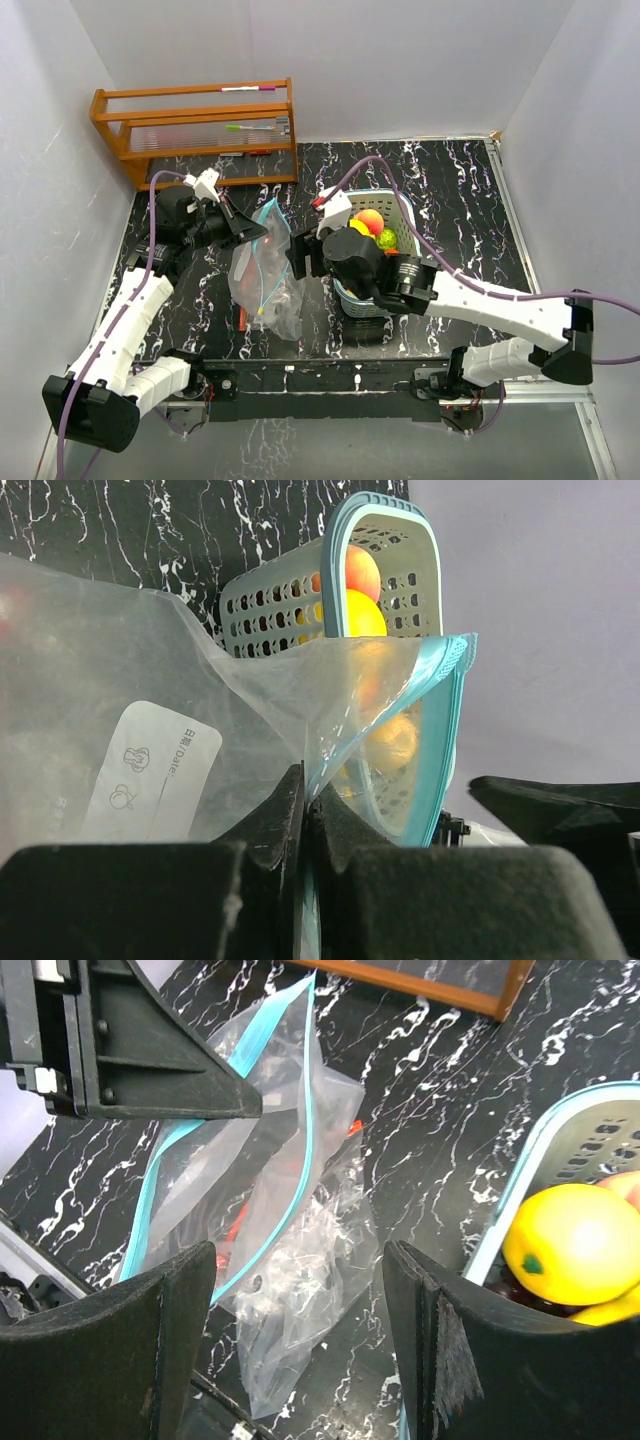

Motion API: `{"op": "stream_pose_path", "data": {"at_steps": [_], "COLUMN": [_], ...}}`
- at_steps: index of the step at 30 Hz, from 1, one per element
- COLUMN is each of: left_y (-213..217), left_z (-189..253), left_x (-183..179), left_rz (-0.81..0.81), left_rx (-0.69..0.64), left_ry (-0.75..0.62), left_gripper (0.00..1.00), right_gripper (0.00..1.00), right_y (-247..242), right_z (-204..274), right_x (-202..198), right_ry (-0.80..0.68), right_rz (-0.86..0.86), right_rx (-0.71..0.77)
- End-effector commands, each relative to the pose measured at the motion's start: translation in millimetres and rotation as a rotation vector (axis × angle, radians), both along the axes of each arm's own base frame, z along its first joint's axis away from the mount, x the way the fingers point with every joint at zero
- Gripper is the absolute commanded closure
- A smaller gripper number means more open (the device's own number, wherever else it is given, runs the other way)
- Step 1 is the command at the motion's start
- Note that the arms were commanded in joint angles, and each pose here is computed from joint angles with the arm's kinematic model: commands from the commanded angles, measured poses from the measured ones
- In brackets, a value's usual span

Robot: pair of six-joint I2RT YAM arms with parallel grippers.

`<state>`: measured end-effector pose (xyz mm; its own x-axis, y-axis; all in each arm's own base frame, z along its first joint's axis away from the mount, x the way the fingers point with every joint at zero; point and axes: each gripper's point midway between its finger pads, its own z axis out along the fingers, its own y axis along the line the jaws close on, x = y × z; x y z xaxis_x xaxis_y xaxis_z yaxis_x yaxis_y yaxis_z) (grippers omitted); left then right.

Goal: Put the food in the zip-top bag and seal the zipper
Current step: Open the zipper of the food storage bag.

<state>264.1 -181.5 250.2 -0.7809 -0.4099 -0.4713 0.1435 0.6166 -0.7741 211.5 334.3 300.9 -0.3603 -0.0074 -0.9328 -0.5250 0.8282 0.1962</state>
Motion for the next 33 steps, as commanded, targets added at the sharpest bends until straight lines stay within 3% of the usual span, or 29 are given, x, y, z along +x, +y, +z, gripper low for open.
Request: {"op": "stream_pose_path", "data": {"at_steps": [1,10,13,15,17,18,22,28,31,33], "left_y": [-5.2,-9.5,-12.5,-12.5,-6.0,1.8,39.4,88.5,86.2,74.9], "left_z": [23.8,37.9,46.8,51.3,57.9,56.1,45.6,37.9,29.4,21.2], "left_x": [-1.7,-4.7,-5.5,-5.8,-4.3,-1.7,-2.8,-1.1,1.1,2.2], "left_rz": [-0.027,-0.057,-0.078,-0.094,-0.096,-0.077,0.022,0.177,0.167,0.129], "left_rx": [-0.036,-0.064,-0.078,-0.064,0.007,0.071,0.306,0.547,0.547,0.501], "left_ry": [-0.054,-0.081,-0.105,-0.128,-0.168,-0.178,-0.174,-0.158,-0.150,-0.130], "left_gripper": [1.00,1.00,1.00,1.00,1.00,1.00,1.00,1.00,1.00,1.00], "right_gripper": [0.30,0.33,0.54,0.74,0.90,0.92,0.92,0.92,0.92,0.80], "right_y": [21.7,39.9,50.1,46.9,33.3,19.3,-34.3,-90.1,-84.1,-58.4], "right_z": [14.9,-12.0,-24.4,-30.2,-36.3,-39.0,-53.1,-54.7,-48.9,-40.3], "right_x": [5.4,29.6,38.9,44.3,50.7,56.7,63.4,75.0,73.0,66.1], "right_ry": [0.017,0.056,0.064,0.068,0.067,0.060,0.076,0.104,0.102,0.085], "right_rz": [0.025,0.000,0.002,-0.029,-0.102,-0.174,-0.373,-0.523,-0.441,-0.257], "right_rx": [0.127,0.106,0.073,0.041,-0.006,-0.034,-0.122,-0.091,-0.092,-0.085]}}
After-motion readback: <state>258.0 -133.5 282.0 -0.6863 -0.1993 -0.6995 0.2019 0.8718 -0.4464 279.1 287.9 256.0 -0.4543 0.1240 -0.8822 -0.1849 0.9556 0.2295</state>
